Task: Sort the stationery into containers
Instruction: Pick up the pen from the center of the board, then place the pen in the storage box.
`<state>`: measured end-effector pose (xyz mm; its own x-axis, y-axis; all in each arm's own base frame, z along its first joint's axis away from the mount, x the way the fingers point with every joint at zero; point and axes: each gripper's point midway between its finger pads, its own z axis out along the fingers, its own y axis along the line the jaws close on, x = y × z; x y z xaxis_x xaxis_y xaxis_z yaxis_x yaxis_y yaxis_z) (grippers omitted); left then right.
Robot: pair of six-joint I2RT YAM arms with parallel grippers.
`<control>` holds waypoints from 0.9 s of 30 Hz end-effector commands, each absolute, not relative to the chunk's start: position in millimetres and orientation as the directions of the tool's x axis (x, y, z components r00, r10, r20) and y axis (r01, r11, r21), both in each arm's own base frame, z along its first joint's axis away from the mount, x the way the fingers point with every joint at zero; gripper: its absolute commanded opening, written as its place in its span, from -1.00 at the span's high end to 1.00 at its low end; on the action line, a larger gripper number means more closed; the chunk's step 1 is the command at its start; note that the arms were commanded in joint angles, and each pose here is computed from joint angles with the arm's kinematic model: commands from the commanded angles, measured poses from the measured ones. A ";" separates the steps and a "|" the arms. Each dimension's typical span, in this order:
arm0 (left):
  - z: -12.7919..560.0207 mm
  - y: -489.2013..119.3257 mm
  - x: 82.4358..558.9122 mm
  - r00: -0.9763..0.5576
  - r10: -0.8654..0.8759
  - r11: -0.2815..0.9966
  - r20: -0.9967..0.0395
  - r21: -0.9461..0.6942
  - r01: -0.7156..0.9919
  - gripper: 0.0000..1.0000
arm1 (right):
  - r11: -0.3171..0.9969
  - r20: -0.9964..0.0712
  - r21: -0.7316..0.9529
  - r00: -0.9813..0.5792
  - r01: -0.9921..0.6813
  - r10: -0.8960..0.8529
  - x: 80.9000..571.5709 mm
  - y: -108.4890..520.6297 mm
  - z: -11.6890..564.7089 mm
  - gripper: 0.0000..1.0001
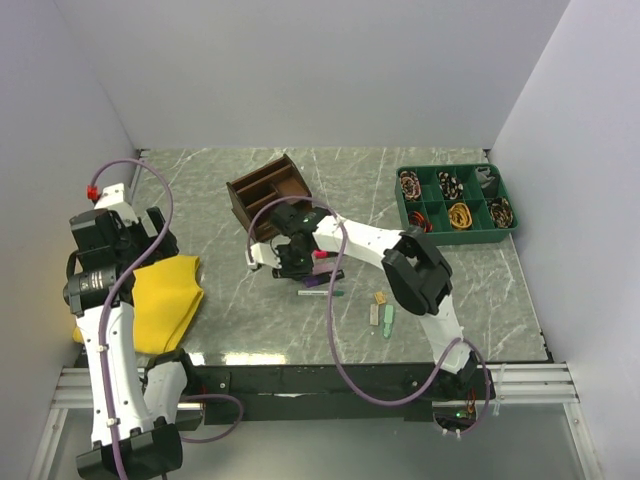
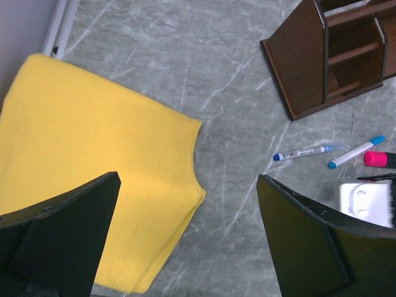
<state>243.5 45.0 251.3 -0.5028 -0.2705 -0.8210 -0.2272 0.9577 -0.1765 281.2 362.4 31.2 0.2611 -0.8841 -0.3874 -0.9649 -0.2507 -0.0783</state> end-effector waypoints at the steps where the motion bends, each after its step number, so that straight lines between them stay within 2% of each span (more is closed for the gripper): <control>1: 258.1 40.1 249.3 -0.448 -0.259 0.963 -0.856 -0.195 -0.184 -0.99 | -0.128 -0.586 -0.230 0.242 -0.965 -0.773 298.1 388.0 145.8 1.00; 6: 248.5 37.6 258.7 -0.459 -0.314 0.948 -0.831 -0.250 -0.196 -0.99 | 0.021 -0.818 -0.202 0.157 -0.979 -0.553 304.7 415.3 224.1 1.00; 8: 246.8 36.5 260.9 -0.460 -0.321 0.946 -0.828 -0.260 -0.192 -0.99 | 0.084 -0.876 -0.177 0.118 -0.981 -0.468 311.4 415.7 246.6 1.00; 10: 244.2 35.8 262.1 -0.466 -0.329 0.944 -0.821 -0.268 -0.193 -0.99 | 0.148 -0.952 -0.136 0.088 -0.980 -0.294 319.7 426.8 287.9 1.00; 11: 244.2 35.5 262.1 -0.468 -0.329 0.944 -0.820 -0.269 -0.192 -0.99 | 0.175 -0.967 -0.102 0.056 -0.979 -0.250 323.9 426.3 288.0 1.00; 12: 241.1 36.0 262.5 -0.479 -0.328 0.944 -0.814 -0.267 -0.193 -0.99 | 0.235 -0.992 -0.075 0.049 -0.969 -0.114 337.7 429.8 318.4 1.00; 15: 235.8 37.2 262.6 -0.504 -0.317 0.948 -0.803 -0.253 -0.193 -0.99 | 0.292 -0.998 -0.026 0.043 -0.956 0.054 355.7 436.2 344.3 1.00; 18: 233.5 39.2 263.3 -0.516 -0.299 0.954 -0.803 -0.234 -0.188 -0.99 | 0.321 -0.989 -0.021 0.067 -0.947 0.133 376.6 447.6 349.3 1.00; 22: 232.4 40.2 266.8 -0.526 -0.299 0.954 -0.796 -0.234 -0.188 -0.99 | 0.387 -0.976 -0.028 0.108 -0.922 0.188 407.3 460.0 335.1 1.00; 27: 226.0 45.3 271.7 -0.543 -0.302 0.952 -0.783 -0.224 -0.207 -0.99 | 0.548 -0.940 -0.051 0.225 -0.835 0.255 442.0 453.3 340.6 1.00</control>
<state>263.8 40.9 216.7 -0.5643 -0.3245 -0.7591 -0.2198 0.9454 -0.2408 418.8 461.6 269.2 0.0226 0.0585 -0.9980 -0.9114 0.4116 0.0035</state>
